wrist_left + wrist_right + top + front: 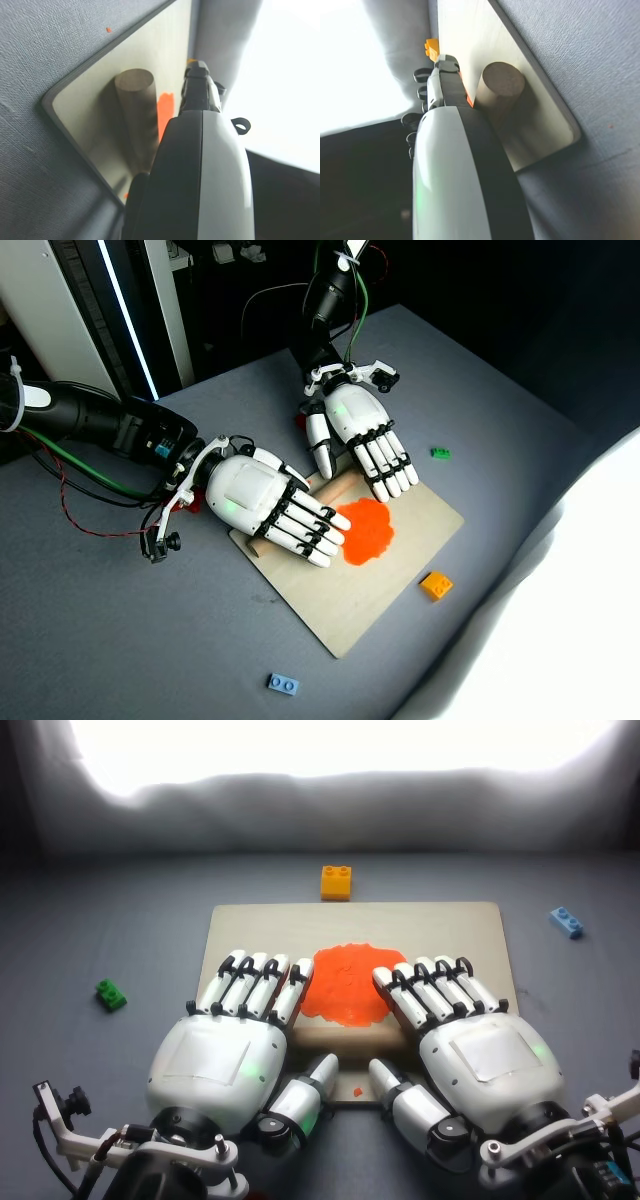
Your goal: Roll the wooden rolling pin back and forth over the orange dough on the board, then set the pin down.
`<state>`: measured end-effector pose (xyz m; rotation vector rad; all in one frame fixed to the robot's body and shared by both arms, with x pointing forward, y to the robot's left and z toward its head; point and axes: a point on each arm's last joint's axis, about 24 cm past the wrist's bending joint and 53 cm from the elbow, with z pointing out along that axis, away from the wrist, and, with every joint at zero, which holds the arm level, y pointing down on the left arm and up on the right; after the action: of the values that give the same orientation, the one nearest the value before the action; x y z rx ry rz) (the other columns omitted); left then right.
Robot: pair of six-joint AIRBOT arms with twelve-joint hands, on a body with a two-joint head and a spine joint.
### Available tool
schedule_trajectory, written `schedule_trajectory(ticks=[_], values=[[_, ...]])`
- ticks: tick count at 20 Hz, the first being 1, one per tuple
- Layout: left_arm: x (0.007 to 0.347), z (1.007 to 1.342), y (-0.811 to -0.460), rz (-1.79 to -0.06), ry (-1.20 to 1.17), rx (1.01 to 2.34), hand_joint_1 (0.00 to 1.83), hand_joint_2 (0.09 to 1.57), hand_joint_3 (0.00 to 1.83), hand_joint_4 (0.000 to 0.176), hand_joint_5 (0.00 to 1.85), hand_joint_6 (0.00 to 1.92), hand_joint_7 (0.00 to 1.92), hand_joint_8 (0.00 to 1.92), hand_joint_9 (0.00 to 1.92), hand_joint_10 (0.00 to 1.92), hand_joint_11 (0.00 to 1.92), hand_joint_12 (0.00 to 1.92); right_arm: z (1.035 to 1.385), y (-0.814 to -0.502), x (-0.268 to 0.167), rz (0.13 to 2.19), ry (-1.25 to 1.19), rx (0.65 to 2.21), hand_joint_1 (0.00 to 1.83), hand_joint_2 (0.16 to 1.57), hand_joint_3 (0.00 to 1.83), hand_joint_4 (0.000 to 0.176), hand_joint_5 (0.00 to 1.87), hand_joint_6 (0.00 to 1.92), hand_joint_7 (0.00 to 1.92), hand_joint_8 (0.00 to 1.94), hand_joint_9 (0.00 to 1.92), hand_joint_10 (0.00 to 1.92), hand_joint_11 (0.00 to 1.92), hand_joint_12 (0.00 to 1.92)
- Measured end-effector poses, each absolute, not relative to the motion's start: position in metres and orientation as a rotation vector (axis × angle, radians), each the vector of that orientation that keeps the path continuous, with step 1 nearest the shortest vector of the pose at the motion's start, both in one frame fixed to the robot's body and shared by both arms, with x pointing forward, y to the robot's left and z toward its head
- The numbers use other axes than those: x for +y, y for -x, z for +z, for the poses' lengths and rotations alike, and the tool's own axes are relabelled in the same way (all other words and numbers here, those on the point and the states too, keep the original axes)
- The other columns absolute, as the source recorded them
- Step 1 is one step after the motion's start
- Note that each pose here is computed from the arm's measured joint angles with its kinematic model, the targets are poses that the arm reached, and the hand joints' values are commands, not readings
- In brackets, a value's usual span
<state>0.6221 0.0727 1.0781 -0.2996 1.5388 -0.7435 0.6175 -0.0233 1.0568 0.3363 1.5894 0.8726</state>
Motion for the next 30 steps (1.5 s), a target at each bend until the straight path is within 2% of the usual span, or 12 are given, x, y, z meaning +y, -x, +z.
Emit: schedule_trajectory(ticks=[12,16,21,23,30], values=[[0.073,1.076,-0.626,-0.738,0.298,1.533,0.00,1.52,0.01,0.000,0.04,0.01,0.02,0.01,0.01,0.00,0.00,0.00,1.056,-0.628,-0.028,0.852,-0.369,1.592,0.00,1.57,0.07,0.000,0.06,0.00,0.06,0.00,0.05,0.00,0.00,0.14],[0.075,1.074,-0.628,-0.732,0.306,1.531,0.00,1.52,0.00,0.000,0.03,0.00,0.01,0.00,0.00,0.00,0.01,0.00,1.056,-0.634,-0.031,0.841,-0.383,1.588,0.00,1.57,0.09,0.000,0.07,0.00,0.05,0.00,0.03,0.00,0.00,0.05],[0.074,1.074,-0.631,-0.735,0.306,1.525,0.00,1.52,0.00,0.000,0.01,0.00,0.00,0.00,0.00,0.00,0.00,0.00,1.056,-0.634,-0.031,0.840,-0.384,1.588,0.00,1.57,0.04,0.000,0.06,0.00,0.06,0.00,0.04,0.00,0.00,0.16],[0.076,1.074,-0.634,-0.732,0.306,1.524,0.00,1.52,0.00,0.000,0.02,0.00,0.00,0.00,0.00,0.00,0.00,0.00,1.056,-0.635,-0.032,0.838,-0.384,1.587,0.00,1.57,0.06,0.000,0.03,0.00,0.05,0.00,0.01,0.00,0.00,0.02],[0.068,1.076,-0.642,-0.744,0.297,1.522,0.00,1.52,0.00,0.000,0.02,0.00,0.00,0.00,0.01,0.00,0.00,0.00,1.056,-0.636,-0.033,0.835,-0.387,1.586,0.00,1.57,0.06,0.000,0.04,0.00,0.07,0.01,0.03,0.01,0.02,0.03]])
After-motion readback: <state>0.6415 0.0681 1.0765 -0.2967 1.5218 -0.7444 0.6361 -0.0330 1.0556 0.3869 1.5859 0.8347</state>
